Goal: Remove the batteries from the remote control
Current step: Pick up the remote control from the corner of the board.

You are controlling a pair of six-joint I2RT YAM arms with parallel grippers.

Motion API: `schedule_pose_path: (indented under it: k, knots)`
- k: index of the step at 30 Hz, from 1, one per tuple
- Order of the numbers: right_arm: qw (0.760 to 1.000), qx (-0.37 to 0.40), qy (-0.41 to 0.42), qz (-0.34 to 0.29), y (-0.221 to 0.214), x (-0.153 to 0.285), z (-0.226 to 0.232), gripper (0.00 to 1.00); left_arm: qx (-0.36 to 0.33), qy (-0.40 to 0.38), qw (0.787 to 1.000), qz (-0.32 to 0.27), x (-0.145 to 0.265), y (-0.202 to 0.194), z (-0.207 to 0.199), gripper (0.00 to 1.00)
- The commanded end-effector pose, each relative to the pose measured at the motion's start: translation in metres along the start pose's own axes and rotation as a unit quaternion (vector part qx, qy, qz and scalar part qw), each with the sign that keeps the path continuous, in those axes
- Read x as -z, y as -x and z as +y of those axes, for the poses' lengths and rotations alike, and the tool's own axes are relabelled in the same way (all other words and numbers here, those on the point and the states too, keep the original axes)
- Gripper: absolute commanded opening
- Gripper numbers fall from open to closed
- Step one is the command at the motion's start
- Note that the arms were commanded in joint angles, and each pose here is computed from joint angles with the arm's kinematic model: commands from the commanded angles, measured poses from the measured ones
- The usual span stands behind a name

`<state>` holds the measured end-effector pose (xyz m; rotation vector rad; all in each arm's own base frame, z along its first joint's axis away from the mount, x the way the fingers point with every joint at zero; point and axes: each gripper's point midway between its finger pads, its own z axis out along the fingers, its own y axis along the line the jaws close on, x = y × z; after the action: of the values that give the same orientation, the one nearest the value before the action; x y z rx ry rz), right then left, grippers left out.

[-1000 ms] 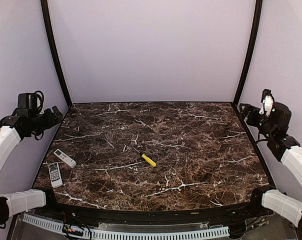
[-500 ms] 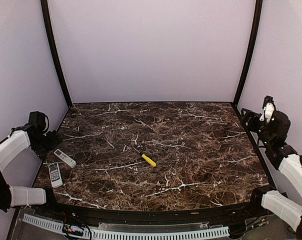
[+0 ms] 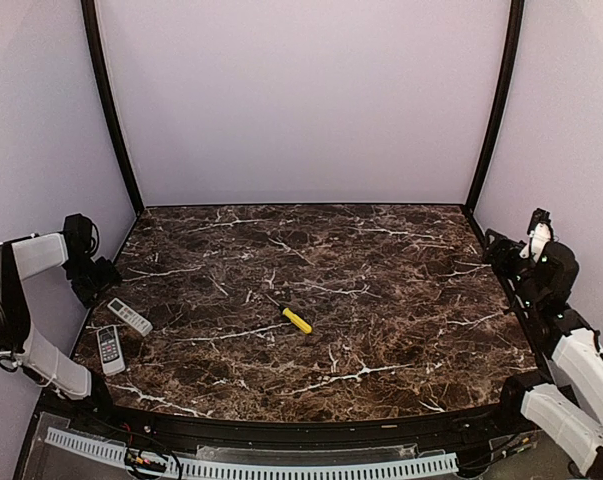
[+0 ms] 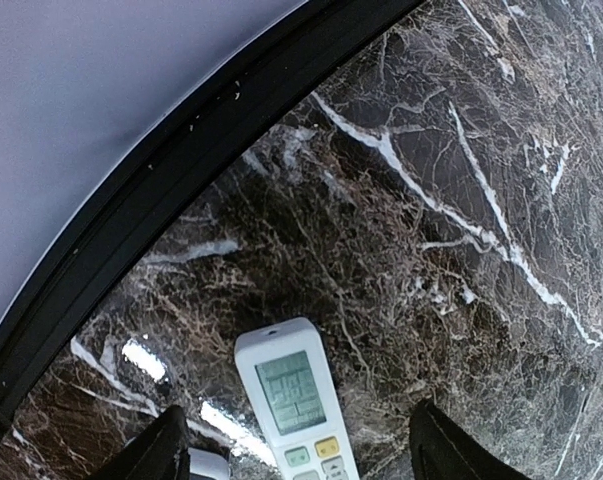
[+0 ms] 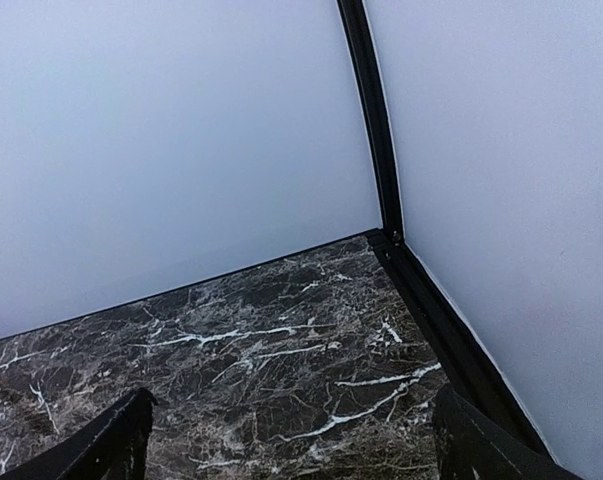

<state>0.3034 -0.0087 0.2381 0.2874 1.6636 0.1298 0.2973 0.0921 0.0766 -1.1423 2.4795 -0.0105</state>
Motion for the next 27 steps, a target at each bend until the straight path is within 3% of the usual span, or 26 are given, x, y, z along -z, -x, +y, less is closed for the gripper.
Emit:
schedule_pose_path:
  k: [1,13,27]
  knots:
    - [0.998,-0.019,-0.010,-0.065,0.020,0.016,-0.007,0.95,-0.033,-0.006,0.999,0.020,-0.005,0.007,-0.007,0.75]
    - [1.000,-0.015,-0.012,-0.024,0.007,-0.003,-0.005,0.95,-0.040,0.005,0.998,0.056,-0.028,-0.006,-0.003,0.81]
    - [1.000,-0.014,-0.003,-0.017,0.006,-0.007,-0.001,0.96,-0.052,-0.002,0.994,0.094,-0.044,-0.016,-0.008,0.71]
